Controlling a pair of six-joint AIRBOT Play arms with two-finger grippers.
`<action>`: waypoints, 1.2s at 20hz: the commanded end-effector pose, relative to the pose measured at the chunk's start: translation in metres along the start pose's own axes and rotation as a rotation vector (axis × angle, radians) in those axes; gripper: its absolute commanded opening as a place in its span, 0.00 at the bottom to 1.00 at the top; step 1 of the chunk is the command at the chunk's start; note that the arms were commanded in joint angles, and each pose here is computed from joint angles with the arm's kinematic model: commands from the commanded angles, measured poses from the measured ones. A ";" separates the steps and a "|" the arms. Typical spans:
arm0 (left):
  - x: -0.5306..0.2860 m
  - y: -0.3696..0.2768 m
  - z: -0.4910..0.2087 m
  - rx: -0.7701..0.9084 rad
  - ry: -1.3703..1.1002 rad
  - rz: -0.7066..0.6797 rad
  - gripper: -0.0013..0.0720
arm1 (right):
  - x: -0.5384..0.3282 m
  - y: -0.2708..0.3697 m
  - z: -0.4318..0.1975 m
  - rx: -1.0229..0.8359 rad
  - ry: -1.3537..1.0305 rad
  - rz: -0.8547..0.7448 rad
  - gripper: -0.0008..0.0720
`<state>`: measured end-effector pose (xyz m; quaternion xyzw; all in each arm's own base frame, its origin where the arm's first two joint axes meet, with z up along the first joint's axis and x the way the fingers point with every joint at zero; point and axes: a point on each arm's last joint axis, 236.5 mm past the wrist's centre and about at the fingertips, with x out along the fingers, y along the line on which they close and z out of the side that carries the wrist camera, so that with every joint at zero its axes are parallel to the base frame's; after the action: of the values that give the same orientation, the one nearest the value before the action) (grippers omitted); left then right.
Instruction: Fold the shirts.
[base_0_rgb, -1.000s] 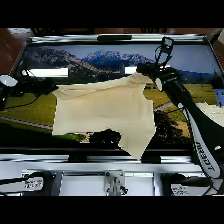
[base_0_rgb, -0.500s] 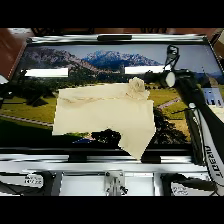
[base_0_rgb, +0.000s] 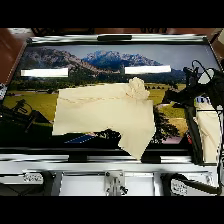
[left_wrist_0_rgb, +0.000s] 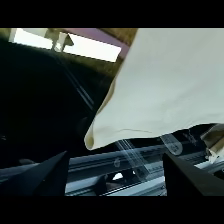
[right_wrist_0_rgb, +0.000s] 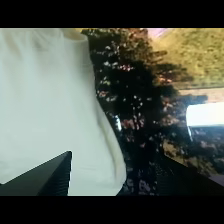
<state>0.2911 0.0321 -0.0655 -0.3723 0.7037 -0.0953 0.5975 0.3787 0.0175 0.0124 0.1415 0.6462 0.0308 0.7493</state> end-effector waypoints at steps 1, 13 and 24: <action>0.025 0.008 0.001 -0.030 -0.046 -0.052 0.92 | 0.000 0.008 -0.011 -0.001 0.042 0.058 0.86; 0.074 -0.036 0.012 0.066 -0.041 -0.037 0.31 | 0.000 0.005 -0.014 -0.014 0.056 0.046 0.86; 0.058 -0.051 -0.001 0.160 -0.034 -0.052 0.06 | 0.101 -0.011 -0.130 0.098 0.309 0.153 0.86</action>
<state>0.3087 -0.0410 -0.0887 -0.3497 0.6813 -0.1531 0.6246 0.2779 0.0440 -0.0769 0.2090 0.7457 0.0819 0.6273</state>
